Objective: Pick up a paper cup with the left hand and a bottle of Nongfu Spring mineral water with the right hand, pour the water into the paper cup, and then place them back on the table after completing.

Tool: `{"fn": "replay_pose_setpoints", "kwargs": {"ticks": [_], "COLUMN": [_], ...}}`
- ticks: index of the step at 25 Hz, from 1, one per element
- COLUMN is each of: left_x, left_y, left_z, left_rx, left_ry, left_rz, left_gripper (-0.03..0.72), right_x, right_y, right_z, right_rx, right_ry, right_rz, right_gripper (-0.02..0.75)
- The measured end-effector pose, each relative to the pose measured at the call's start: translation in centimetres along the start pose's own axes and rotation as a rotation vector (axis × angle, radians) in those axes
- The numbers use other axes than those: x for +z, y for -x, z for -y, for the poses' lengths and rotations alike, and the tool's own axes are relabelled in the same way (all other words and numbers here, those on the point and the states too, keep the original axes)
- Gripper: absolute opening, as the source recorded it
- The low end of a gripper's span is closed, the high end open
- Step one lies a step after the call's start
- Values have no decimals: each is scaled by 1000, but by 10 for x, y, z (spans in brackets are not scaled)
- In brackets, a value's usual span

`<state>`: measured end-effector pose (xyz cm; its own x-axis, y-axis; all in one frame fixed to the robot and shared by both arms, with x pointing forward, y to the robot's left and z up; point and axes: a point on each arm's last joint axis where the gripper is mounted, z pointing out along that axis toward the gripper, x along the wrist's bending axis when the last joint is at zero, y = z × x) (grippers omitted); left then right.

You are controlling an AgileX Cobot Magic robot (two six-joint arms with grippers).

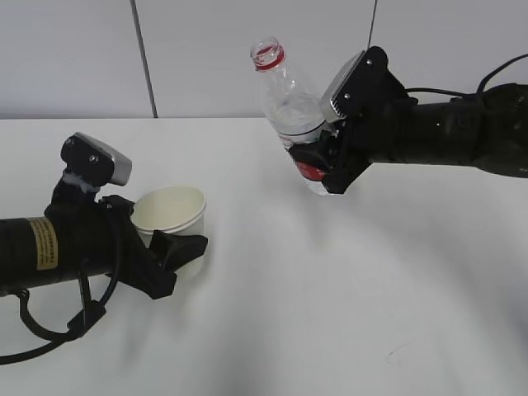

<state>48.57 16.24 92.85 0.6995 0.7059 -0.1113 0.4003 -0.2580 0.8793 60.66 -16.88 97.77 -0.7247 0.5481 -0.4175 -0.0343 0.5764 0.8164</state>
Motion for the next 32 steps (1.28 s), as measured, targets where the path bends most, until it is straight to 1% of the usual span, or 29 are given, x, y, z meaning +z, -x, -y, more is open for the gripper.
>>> {"fn": "replay_pose_setpoints", "kwargs": {"ticks": [4, 6, 8, 10, 12, 16, 18, 22, 27, 32], "left_x": [-1, 1, 3, 3, 5, 12, 16, 17, 17, 17], "left_y": [-6, -8, -9, -9, -5, 12, 17, 17, 15, 19], "left_z": [-16, -24, -29, -34, -37, -40, -39, -38, -41, -45], "left_rx": [48, 58, 53, 29, 36, 78, 84, 73, 44, 42], "left_ry": [-21, -4, 16, 33, 36, 35, 31, 29, 46, 86], "left_rz": [-54, -61, -59, -54, -37, 24, 43, 40, 28, 57], "left_gripper": [435, 435, 435, 435, 435, 435, 435, 435, 435, 435], "right_x": [-1, 0, 0, 0, 1, 1, 1, 1, 0, 0], "right_y": [6, 9, 12, 15, 18, 23, 25, 28, 28, 27], "right_z": [-8, -12, -16, -20, -24, -29, -31, -34, -35, -33], "right_rx": [-53, -80, -122, -165, -206, -296, -342, -398, -521, -572], "right_ry": [6, 11, 14, 20, 23, 7, 0, -6, -24, -34], "right_rz": [3, 5, 1, -3, -5, -7, -11, -16, -50, -73], "right_gripper": [449, 449, 449, 449, 449, 449, 449, 449, 449, 449]}}
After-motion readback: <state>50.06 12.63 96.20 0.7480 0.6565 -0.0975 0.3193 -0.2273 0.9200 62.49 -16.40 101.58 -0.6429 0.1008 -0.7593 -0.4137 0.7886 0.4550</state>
